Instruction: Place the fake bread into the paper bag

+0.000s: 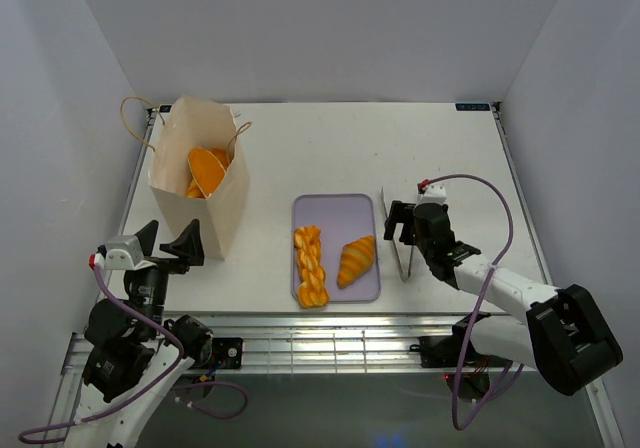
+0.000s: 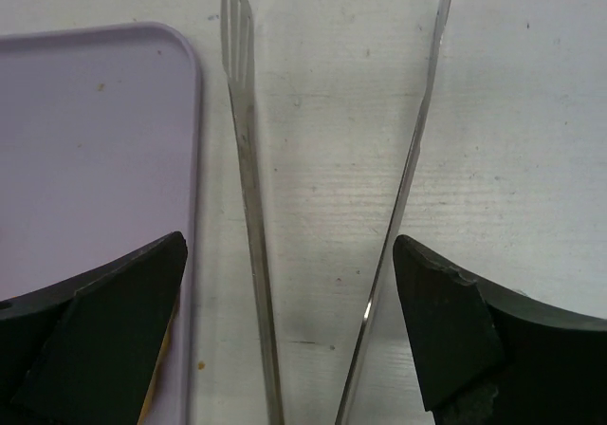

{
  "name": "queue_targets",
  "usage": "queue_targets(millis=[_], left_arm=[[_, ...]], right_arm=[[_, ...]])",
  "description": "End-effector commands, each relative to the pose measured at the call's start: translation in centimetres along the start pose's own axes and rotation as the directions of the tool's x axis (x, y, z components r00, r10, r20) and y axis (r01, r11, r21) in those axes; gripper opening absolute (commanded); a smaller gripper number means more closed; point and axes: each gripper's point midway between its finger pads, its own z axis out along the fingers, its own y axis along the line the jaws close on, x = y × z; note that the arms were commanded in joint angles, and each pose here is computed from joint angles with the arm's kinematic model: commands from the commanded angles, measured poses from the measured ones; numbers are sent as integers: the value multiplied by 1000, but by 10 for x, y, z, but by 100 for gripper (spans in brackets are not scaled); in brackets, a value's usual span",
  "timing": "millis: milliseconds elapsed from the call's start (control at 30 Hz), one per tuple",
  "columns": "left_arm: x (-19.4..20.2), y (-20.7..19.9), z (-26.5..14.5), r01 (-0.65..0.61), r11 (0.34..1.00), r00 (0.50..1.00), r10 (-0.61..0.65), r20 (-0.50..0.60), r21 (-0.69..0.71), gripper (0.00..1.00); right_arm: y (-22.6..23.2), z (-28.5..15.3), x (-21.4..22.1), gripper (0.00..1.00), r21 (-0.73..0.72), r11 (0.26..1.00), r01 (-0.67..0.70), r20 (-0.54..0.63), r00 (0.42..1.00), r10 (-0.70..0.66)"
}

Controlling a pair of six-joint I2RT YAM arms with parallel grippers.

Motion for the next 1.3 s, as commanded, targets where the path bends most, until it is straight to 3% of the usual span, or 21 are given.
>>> queue_targets(millis=[0,133,333,400,500,800,1267], left_arm=[[-5,4,-2,-1,1000,1000,1,13,-14,98],[-8,6,5,-26,998,999,24,-26,-54,98],[-47,1,12,-34,998,999,34,-6,-62,98],[-69,0,11,-24,998,999,25,24,-60,98],[-77,-6,19,-31,998,999,30,-13,-59,98],[-44,-50,64,-45,999,970,49,-239,22,95],[-13,-60,78,-45,998,964,57,-259,52,97]], right_arm=[[20,-10,-50,94,-63,998,5,90,996,1],[37,-27,-80,90,-135,990,30,132,991,-12],[67,-54,-117,90,-266,960,90,164,985,-47],[69,-63,-129,90,-266,960,89,155,987,-49],[67,-75,-144,90,-248,966,73,167,985,-32],[29,-114,-183,90,-60,998,23,252,968,-7],[17,-132,-179,90,-43,999,12,276,961,1]])
